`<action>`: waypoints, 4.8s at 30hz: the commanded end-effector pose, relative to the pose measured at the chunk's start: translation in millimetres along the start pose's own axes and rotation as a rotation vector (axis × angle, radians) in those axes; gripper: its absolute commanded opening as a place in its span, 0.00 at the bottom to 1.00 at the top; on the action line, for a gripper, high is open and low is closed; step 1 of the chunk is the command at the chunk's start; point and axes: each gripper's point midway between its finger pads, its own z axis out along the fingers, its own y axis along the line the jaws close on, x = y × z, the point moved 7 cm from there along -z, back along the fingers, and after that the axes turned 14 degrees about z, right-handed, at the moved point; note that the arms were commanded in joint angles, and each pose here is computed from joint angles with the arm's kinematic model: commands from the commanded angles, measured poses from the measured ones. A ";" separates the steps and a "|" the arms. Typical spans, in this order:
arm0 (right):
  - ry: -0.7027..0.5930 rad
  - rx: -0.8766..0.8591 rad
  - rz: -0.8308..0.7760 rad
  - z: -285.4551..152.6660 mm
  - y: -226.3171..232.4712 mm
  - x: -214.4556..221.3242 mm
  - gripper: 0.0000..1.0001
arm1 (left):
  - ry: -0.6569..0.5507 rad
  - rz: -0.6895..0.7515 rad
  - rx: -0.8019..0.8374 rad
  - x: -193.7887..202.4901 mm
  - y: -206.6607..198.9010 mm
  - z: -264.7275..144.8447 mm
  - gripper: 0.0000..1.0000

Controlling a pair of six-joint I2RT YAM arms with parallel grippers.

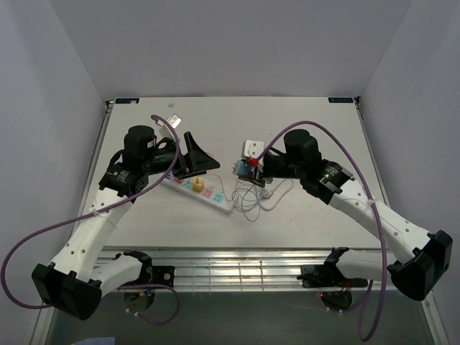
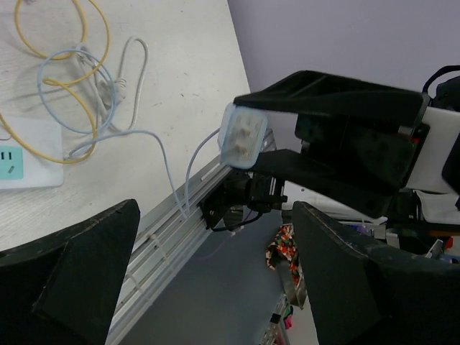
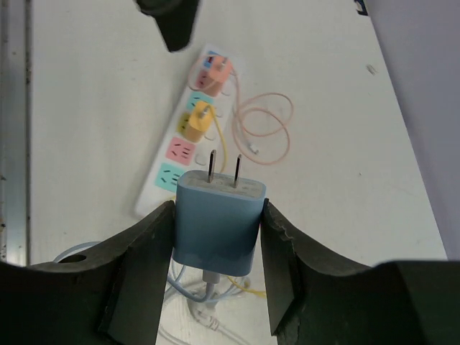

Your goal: Insert the plug

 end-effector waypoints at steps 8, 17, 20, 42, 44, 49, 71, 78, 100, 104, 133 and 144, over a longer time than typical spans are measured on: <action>-0.093 -0.224 -0.105 18.7 34.1 -22.6 0.11 | -0.005 0.030 0.083 3.4 -10.9 14.9 0.98; -0.121 -0.224 -0.103 19.6 32.3 -34.0 0.11 | 0.045 0.055 0.106 16.9 -17.3 27.8 0.95; -0.126 -0.227 -0.102 20.6 31.8 -36.0 0.11 | 0.061 0.055 0.102 19.8 -17.2 34.3 0.94; -0.103 -0.196 -0.016 19.2 34.0 -28.4 0.46 | 0.041 0.038 0.052 26.5 -17.7 45.2 0.00; -0.118 -0.156 0.051 16.4 34.3 -27.5 0.72 | 0.025 0.026 0.053 27.6 -16.9 45.0 0.00; -0.157 0.015 0.268 -1.9 31.7 -29.7 0.90 | -0.010 -0.003 0.014 27.1 -12.4 45.7 0.00; -0.479 -0.264 1.088 -6.3 87.3 -5.8 0.90 | -0.273 -0.104 0.066 -4.7 -39.3 23.7 0.00; -0.655 -0.278 1.175 -3.6 77.4 -20.0 0.90 | -0.314 -0.100 0.088 -3.3 -42.4 15.2 0.00; -0.724 -0.086 1.281 -8.3 63.4 -26.3 0.90 | -0.345 -0.111 0.086 0.1 -40.5 10.4 0.00; -0.694 -0.112 1.272 6.0 65.0 -35.5 0.90 | -0.342 -0.112 0.127 0.7 -44.3 10.6 0.00; -0.900 -0.214 1.288 18.1 51.6 -63.6 0.56 | -0.334 -0.109 0.172 6.4 -49.3 5.5 0.00; -0.929 -0.264 1.270 19.5 51.2 -72.9 0.41 | -0.340 -0.109 0.184 6.8 -49.4 7.9 0.00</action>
